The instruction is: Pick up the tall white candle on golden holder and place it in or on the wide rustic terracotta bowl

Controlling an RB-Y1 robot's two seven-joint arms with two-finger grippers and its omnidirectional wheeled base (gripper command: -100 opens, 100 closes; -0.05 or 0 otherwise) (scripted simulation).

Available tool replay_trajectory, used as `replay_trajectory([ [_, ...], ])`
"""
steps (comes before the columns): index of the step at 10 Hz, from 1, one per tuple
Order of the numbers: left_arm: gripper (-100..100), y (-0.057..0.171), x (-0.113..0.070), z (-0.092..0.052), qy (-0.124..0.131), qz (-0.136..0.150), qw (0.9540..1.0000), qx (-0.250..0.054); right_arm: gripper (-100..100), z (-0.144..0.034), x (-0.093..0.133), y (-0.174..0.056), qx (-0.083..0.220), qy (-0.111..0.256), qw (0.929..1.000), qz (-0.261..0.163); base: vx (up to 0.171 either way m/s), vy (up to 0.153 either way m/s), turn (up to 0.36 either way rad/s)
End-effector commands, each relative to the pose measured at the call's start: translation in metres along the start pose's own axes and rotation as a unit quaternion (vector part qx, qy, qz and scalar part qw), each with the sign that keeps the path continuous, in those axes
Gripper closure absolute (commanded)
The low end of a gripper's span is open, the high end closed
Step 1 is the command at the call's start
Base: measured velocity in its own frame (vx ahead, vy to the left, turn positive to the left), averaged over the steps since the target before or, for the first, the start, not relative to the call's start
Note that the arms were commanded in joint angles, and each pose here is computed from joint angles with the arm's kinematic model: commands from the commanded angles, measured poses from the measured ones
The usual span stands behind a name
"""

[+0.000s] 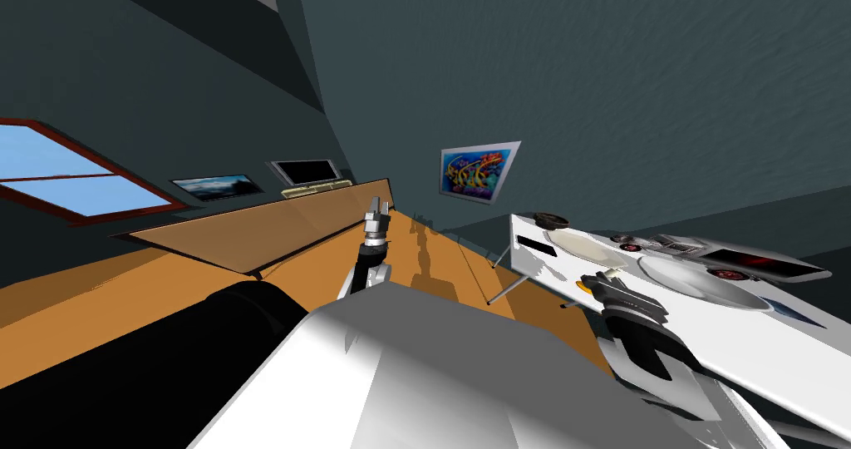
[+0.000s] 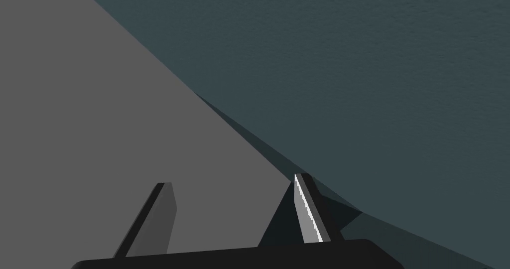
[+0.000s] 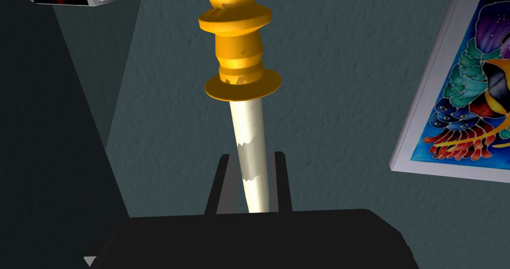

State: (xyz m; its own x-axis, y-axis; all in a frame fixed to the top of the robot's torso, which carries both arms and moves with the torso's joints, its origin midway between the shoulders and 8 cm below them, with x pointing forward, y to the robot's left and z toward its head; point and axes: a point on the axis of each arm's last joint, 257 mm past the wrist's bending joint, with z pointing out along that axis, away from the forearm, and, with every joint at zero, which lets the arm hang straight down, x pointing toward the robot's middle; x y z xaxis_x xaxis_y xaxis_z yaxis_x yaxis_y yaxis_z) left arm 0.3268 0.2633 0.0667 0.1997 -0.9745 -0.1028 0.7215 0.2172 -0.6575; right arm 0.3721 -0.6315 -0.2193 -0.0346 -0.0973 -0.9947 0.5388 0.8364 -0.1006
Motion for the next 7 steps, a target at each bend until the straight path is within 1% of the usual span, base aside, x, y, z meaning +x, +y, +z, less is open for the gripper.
replay_trajectory([
  [1, 0, 0.0, 0.0, 0.0, 0.0, 0.0, 1.0, 0.0, 100, 0.009, -0.006, -0.016, 0.009, 0.001, 1.0, -0.001, -0.021, 0.074, 0.095],
  [4, 0, 0.0, 0.0, 0.0, 0.0, 0.0, 1.0, 0.0, 100, 0.021, -0.018, -0.047, 0.027, 0.001, 0.9996, -0.004, 0.015, 0.056, 0.099],
  [6, 0, 0.0, 0.0, 0.0, 0.0, 0.0, 1.0, 0.0, 100, 0.028, -0.026, -0.067, 0.039, 0.002, 0.9992, -0.003, 0.052, 0.016, 0.103],
  [7, 0, 0.0, 0.0, 0.0, 0.0, 0.0, 1.0, 0.0, 100, 0.031, -0.03, -0.077, 0.046, 0.002, 0.9989, -0.002, 0.092, -0.001, 0.116],
])
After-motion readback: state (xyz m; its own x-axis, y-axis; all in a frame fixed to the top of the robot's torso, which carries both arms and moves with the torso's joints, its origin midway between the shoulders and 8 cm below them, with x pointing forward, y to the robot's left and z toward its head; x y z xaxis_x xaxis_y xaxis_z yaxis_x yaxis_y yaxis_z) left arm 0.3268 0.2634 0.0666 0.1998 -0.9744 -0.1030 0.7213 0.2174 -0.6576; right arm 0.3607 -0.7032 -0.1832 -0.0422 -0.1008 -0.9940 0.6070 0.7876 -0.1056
